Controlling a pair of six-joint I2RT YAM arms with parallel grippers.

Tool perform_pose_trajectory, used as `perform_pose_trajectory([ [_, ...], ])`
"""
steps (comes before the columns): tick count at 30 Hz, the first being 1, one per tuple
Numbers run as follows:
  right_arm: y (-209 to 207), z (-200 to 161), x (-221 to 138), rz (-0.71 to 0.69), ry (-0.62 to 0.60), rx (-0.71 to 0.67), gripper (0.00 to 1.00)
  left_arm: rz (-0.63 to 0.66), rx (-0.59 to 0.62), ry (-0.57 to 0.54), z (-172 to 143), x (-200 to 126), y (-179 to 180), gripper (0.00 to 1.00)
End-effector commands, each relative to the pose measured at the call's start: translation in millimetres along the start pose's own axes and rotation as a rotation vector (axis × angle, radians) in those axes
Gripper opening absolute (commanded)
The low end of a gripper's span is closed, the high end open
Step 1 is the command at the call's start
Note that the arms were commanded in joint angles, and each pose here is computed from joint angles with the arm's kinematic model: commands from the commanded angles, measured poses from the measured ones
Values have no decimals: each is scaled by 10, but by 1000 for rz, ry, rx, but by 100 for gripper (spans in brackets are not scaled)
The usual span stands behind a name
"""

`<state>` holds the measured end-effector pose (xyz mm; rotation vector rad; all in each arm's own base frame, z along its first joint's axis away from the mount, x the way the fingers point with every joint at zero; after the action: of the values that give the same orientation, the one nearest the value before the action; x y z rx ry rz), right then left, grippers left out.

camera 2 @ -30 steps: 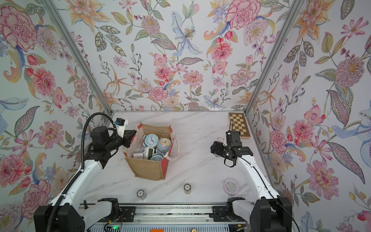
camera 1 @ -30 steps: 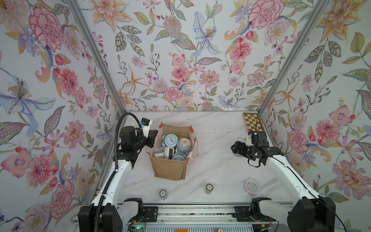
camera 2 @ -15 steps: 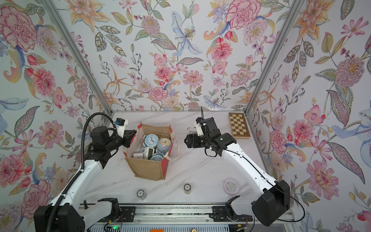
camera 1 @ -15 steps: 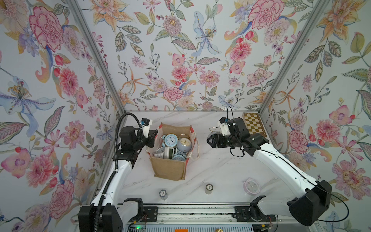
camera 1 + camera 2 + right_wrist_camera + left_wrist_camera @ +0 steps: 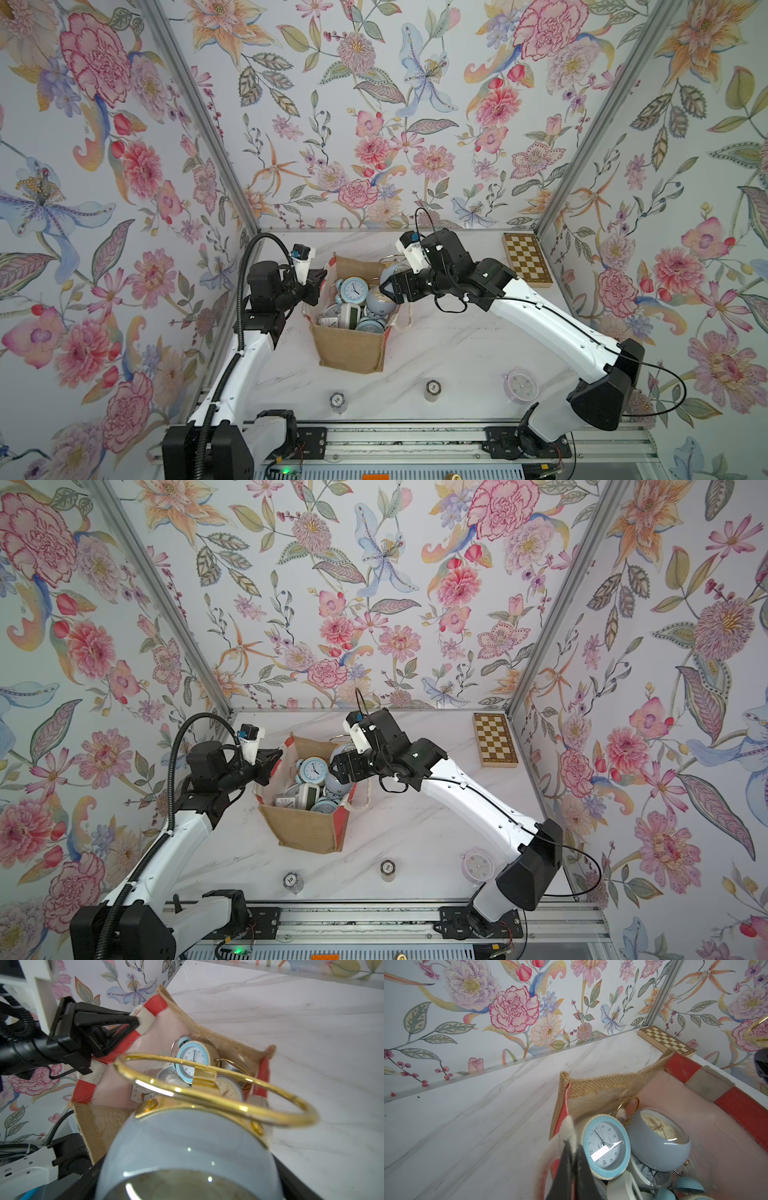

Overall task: Put the alarm clock into the canvas bag
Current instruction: Place the alarm at the canvas bag.

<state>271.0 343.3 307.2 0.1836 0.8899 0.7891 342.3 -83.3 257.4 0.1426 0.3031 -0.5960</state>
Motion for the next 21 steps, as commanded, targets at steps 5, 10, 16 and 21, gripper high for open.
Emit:
perform_pose_trajectory([
  [5,541,-1,321,149,65,-56,62,-10,44,-57,166,-27,-40,0],
  [10,770,-153,647,204,144,-67,62,-10,45,-57,168,-27,-44,0],
  [16,883,-362,959,234,229,-63,62,-3,48,-57,167,-35,-33,0],
  [21,831,-521,1135,218,279,-50,63,2,49,-58,168,-41,-30,0],
])
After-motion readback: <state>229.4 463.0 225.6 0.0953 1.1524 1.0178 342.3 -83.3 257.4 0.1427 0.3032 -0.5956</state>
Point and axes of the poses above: each gripper's point midway between its finger pads, its own x axis out along the fingers, its own y axis along the line the jaws close on, z = x × y, the point moved 2 cm from there along -x, back along the fingers, and after that the axes turned 8 degrees about x, right-handed, at the moved point
